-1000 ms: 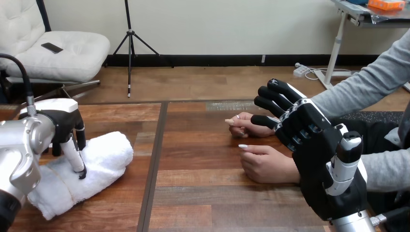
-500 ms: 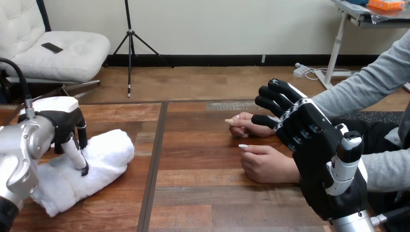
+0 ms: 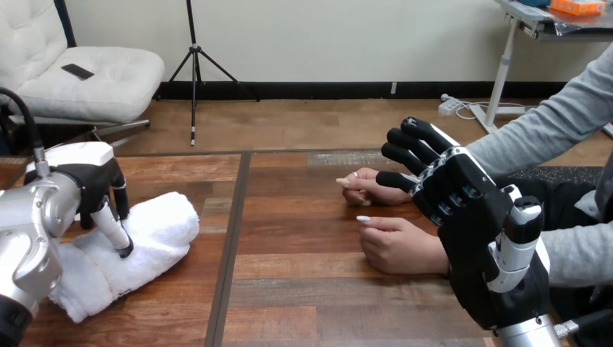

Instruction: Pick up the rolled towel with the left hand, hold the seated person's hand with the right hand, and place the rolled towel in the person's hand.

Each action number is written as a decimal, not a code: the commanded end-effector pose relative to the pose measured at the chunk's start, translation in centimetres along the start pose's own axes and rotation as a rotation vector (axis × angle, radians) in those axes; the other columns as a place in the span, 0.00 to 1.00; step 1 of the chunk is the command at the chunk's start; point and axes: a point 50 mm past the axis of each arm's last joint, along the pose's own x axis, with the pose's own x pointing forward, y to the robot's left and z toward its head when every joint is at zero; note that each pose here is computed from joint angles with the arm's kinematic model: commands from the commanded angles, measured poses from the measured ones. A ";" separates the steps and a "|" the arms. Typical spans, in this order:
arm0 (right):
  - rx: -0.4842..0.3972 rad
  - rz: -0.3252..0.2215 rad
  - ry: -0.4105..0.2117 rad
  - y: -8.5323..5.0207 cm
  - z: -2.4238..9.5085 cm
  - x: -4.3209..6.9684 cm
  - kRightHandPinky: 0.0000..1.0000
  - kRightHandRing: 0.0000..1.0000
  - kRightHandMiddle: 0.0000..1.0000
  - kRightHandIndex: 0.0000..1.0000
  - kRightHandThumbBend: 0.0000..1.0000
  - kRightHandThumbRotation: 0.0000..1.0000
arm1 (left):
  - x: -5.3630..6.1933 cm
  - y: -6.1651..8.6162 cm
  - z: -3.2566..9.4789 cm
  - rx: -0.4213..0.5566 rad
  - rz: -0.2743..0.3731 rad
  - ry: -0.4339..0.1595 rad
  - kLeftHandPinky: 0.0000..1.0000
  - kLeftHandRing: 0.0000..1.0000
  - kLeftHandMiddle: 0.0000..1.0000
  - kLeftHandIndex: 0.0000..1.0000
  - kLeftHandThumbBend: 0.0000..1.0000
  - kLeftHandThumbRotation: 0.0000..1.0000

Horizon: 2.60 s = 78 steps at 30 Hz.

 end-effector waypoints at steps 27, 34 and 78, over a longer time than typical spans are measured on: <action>-0.028 0.023 -0.096 0.1 1.5 1.5 0.77 0.87 0.86 0.84 1.00 1.00 | -0.9 1.5 1.2 0.150 0.010 0.051 0.57 0.74 0.79 0.81 0.90 0.55; -0.026 0.025 -0.096 0.1 1.5 1.5 0.78 0.87 0.86 0.84 0.99 1.00 | -1.1 1.6 1.3 0.148 0.022 0.051 0.58 0.74 0.80 0.83 0.91 0.61; -0.028 0.028 -0.098 0.2 1.4 1.7 0.78 0.87 0.86 0.85 0.99 1.00 | -2.1 2.0 1.2 0.160 0.075 -0.011 0.52 0.64 0.71 0.73 1.00 0.77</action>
